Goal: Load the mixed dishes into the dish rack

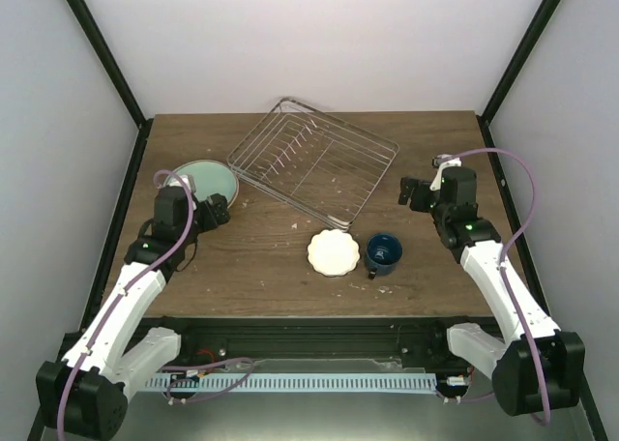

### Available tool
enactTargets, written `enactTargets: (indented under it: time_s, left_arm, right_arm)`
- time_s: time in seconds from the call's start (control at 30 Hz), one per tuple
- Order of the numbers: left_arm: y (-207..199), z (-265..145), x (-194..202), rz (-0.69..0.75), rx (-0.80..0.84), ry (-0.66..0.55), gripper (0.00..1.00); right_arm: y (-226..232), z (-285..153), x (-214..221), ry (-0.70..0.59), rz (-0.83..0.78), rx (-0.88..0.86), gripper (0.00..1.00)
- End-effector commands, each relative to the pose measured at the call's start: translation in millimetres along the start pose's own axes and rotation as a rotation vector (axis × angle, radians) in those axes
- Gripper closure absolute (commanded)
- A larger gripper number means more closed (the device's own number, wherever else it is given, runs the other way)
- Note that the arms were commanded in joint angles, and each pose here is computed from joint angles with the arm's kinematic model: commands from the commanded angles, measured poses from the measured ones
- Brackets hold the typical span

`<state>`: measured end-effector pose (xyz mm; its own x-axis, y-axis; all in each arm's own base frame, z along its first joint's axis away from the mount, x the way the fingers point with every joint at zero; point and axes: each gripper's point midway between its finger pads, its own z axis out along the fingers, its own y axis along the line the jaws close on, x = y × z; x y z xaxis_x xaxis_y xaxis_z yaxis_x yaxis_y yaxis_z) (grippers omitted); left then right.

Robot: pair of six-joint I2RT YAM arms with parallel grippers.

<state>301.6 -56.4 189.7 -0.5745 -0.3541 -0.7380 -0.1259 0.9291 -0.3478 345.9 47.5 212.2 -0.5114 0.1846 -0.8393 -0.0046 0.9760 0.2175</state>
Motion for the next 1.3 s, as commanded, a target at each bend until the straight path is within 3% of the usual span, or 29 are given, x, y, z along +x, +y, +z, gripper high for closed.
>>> enactTargets:
  time_s: [0.0, 0.73, 0.93, 1.27]
  left_arm:
    - [-3.9, 0.8, 0.2, 0.005, 0.021, -0.006, 0.00]
    - [0.2, 3.5, -3.6, 0.032, -0.006, -0.024, 0.00]
    - [8.2, 19.6, -17.7, 0.064, -0.099, -0.037, 0.00]
    - [-11.0, 51.2, -49.0, 0.127, -0.105, -0.037, 0.00]
  right_arm:
    - [4.6, 0.2, 2.8, 0.005, 0.003, -0.018, 0.00]
    - [6.6, 3.7, 0.4, 0.058, 0.014, -0.011, 0.00]
    - [8.1, -3.7, -8.4, 0.090, 0.009, 0.004, 0.00]
    - [25.4, 14.5, 6.3, 0.165, 0.037, -0.049, 0.00]
